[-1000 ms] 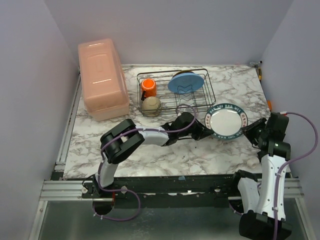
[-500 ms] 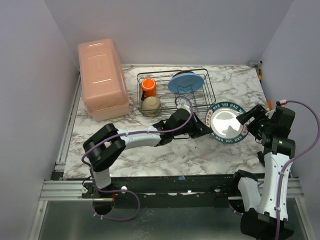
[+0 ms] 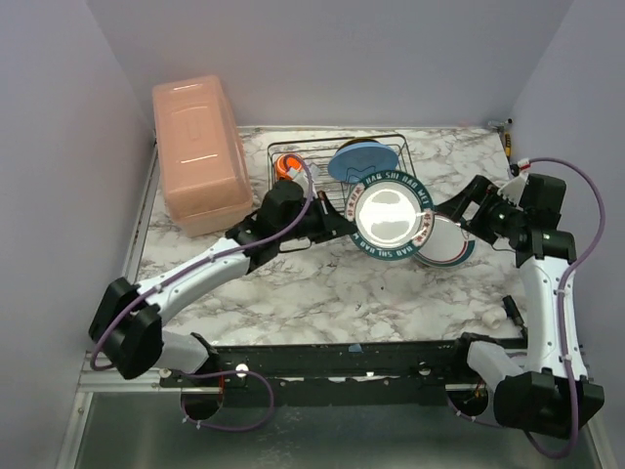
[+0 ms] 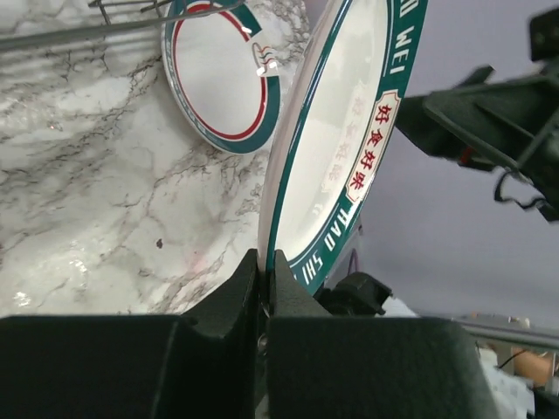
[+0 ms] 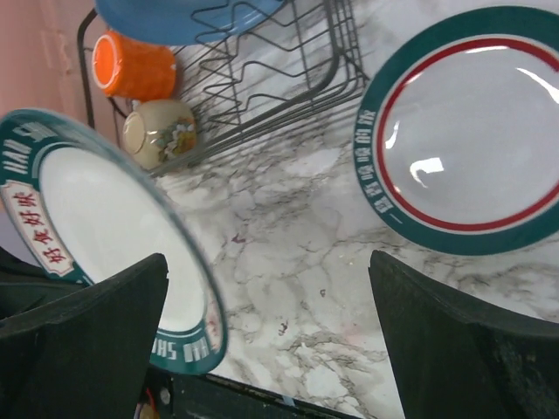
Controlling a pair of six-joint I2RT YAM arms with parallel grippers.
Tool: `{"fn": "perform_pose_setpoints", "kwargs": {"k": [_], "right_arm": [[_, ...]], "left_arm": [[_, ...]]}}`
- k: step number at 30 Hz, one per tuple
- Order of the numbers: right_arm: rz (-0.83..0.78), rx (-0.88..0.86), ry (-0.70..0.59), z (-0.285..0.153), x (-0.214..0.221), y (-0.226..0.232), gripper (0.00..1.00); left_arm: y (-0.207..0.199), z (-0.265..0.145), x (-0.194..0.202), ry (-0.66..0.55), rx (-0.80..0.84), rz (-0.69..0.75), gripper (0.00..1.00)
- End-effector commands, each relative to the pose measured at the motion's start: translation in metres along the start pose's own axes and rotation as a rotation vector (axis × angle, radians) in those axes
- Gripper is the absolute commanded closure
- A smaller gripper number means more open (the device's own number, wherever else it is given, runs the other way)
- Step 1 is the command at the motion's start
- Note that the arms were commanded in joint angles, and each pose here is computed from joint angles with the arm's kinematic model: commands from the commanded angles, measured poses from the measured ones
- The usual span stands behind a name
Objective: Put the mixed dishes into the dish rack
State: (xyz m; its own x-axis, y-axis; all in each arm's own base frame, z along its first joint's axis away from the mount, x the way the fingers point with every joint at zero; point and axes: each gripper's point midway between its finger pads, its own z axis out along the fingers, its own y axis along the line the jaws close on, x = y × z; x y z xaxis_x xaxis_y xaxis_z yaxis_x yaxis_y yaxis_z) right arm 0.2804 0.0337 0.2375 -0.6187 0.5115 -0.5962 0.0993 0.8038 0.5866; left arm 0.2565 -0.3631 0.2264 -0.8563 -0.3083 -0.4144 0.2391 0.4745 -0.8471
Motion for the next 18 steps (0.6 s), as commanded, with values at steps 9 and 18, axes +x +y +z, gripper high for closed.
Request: {"fn": "perform_pose_setpoints", "kwargs": {"k": [9,18], "right_arm": [[-0.105,-0.466,0.182,0.023,0.059,0.127,0.00],[-0.149,-0.653,0.239,0.025,0.087,0.177,0.17]], "left_arm": [[-0.015,-0.112,-0.037,-0.014,0.097,0.432,1.00],[-0.004,-0.123,-0.033,-0.012,0.086,0.461,1.00]]}}
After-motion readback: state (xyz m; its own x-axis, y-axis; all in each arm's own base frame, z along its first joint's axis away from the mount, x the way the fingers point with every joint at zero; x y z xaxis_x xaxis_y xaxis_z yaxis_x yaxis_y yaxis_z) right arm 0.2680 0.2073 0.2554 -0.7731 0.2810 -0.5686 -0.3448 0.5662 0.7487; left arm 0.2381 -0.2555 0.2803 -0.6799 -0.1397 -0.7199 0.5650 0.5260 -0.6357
